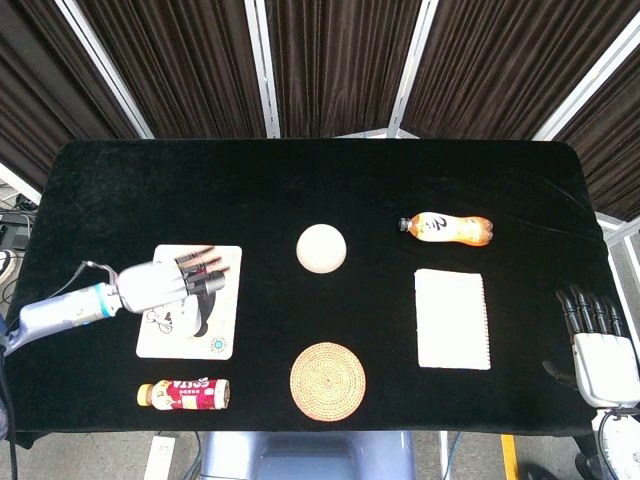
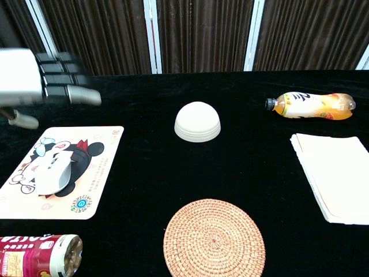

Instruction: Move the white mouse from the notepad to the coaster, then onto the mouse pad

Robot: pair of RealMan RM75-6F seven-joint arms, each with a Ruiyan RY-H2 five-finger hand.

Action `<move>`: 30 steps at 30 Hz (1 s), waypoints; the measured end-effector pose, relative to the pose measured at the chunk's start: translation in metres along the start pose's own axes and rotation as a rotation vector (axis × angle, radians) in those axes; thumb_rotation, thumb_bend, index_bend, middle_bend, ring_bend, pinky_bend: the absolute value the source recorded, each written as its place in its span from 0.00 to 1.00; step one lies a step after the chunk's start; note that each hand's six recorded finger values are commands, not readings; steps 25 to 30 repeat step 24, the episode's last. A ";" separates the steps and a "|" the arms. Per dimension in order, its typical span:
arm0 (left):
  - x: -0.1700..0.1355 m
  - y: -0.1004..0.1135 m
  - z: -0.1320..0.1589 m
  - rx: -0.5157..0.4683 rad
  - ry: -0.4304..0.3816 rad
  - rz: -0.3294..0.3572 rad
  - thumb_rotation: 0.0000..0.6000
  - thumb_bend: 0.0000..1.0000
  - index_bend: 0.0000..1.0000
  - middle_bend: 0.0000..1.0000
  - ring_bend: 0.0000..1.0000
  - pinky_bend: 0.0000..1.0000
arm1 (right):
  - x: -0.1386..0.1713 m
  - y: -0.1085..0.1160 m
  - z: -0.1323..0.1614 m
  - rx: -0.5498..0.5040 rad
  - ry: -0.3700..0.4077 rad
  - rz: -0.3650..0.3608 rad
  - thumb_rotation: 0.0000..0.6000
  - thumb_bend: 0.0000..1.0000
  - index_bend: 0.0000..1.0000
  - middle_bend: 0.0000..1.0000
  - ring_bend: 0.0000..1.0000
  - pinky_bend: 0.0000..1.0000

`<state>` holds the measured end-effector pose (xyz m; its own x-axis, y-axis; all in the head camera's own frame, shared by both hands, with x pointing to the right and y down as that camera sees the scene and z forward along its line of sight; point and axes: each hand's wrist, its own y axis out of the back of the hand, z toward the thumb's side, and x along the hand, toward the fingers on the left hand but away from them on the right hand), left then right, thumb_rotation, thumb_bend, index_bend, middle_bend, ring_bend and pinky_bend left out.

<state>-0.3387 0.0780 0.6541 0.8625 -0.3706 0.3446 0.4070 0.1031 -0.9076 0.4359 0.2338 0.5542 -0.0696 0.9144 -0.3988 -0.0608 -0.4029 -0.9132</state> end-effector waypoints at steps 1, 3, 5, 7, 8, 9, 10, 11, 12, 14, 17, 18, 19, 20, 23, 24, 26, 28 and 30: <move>-0.004 0.003 -0.010 -0.048 0.091 0.027 1.00 0.00 0.00 0.00 0.00 0.00 | 0.000 0.001 0.001 -0.002 0.004 -0.001 1.00 0.00 0.00 0.00 0.00 0.00; -0.013 0.006 -0.020 -0.127 0.220 0.066 1.00 0.00 0.00 0.00 0.00 0.00 | 0.001 0.003 0.003 -0.009 0.013 -0.007 1.00 0.00 0.00 0.00 0.00 0.00; -0.025 0.006 -0.024 -0.221 0.340 0.099 1.00 0.00 0.00 0.00 0.00 0.00 | 0.002 0.005 0.004 -0.019 0.019 -0.013 1.00 0.00 0.00 0.00 0.00 0.00; -0.038 0.005 -0.020 -0.314 0.437 0.119 1.00 0.00 0.00 0.00 0.00 0.00 | 0.003 0.007 0.004 -0.029 0.023 -0.017 1.00 0.00 0.00 0.00 0.00 0.00; -0.043 0.005 -0.017 -0.352 0.475 0.125 1.00 0.00 0.00 0.00 0.00 0.00 | 0.003 0.009 0.004 -0.036 0.024 -0.020 1.00 0.00 0.00 0.00 0.00 0.00; -0.049 0.006 -0.014 -0.389 0.512 0.128 1.00 0.00 0.00 0.00 0.00 0.00 | 0.004 0.010 0.004 -0.042 0.026 -0.022 1.00 0.00 0.00 0.00 0.00 0.00; -0.057 0.007 -0.009 -0.435 0.560 0.128 1.00 0.00 0.00 0.00 0.00 0.00 | 0.004 0.011 0.004 -0.047 0.028 -0.023 1.00 0.00 0.00 0.00 0.00 0.00; -0.063 0.008 -0.005 -0.468 0.594 0.125 1.00 0.00 0.00 0.00 0.00 0.00 | 0.005 0.012 0.004 -0.052 0.030 -0.024 1.00 0.00 0.00 0.00 0.00 0.00; -0.069 0.010 -0.002 -0.500 0.629 0.120 1.00 0.00 0.00 0.00 0.00 0.00 | 0.005 0.014 0.003 -0.059 0.033 -0.026 1.00 0.00 0.00 0.00 0.00 0.00; -0.084 0.017 0.008 -0.569 0.707 0.096 1.00 0.00 0.00 0.00 0.00 0.00 | 0.006 0.016 0.004 -0.070 0.037 -0.029 1.00 0.00 0.00 0.00 0.00 0.00; -0.106 0.031 0.020 -0.651 0.812 0.041 1.00 0.00 0.00 0.00 0.00 0.00 | 0.008 0.022 0.003 -0.088 0.043 -0.039 1.00 0.00 0.00 0.00 0.00 0.00; -0.114 0.036 0.024 -0.667 0.842 0.020 1.00 0.00 0.00 0.00 0.00 0.00 | 0.008 0.024 0.002 -0.093 0.045 -0.044 1.00 0.00 0.00 0.00 0.00 0.00; -0.126 0.043 0.029 -0.679 0.882 -0.013 1.00 0.00 0.00 0.00 0.00 0.00 | 0.009 0.025 0.002 -0.096 0.046 -0.046 1.00 0.00 0.00 0.00 0.00 0.00; -0.137 0.047 0.032 -0.681 0.911 -0.041 1.00 0.00 0.00 0.00 0.00 0.00 | 0.010 0.027 0.002 -0.101 0.048 -0.049 1.00 0.00 0.00 0.00 0.00 0.00; -0.175 0.058 0.042 -0.652 0.990 -0.143 1.00 0.00 0.00 0.00 0.00 0.00 | 0.011 0.031 0.001 -0.112 0.054 -0.057 1.00 0.00 0.00 0.00 0.00 0.00; -0.183 0.060 0.045 -0.649 1.005 -0.163 1.00 0.00 0.00 0.00 0.00 0.00 | 0.012 0.032 0.001 -0.116 0.056 -0.059 1.00 0.00 0.00 0.00 0.00 0.00; -0.183 0.060 0.045 -0.649 1.005 -0.163 1.00 0.00 0.00 0.00 0.00 0.00 | 0.012 0.032 0.001 -0.116 0.056 -0.059 1.00 0.00 0.00 0.00 0.00 0.00; -0.183 0.060 0.045 -0.649 1.005 -0.163 1.00 0.00 0.00 0.00 0.00 0.00 | 0.012 0.032 0.001 -0.116 0.056 -0.059 1.00 0.00 0.00 0.00 0.00 0.00; -0.183 0.060 0.045 -0.649 1.005 -0.163 1.00 0.00 0.00 0.00 0.00 0.00 | 0.012 0.032 0.001 -0.116 0.056 -0.059 1.00 0.00 0.00 0.00 0.00 0.00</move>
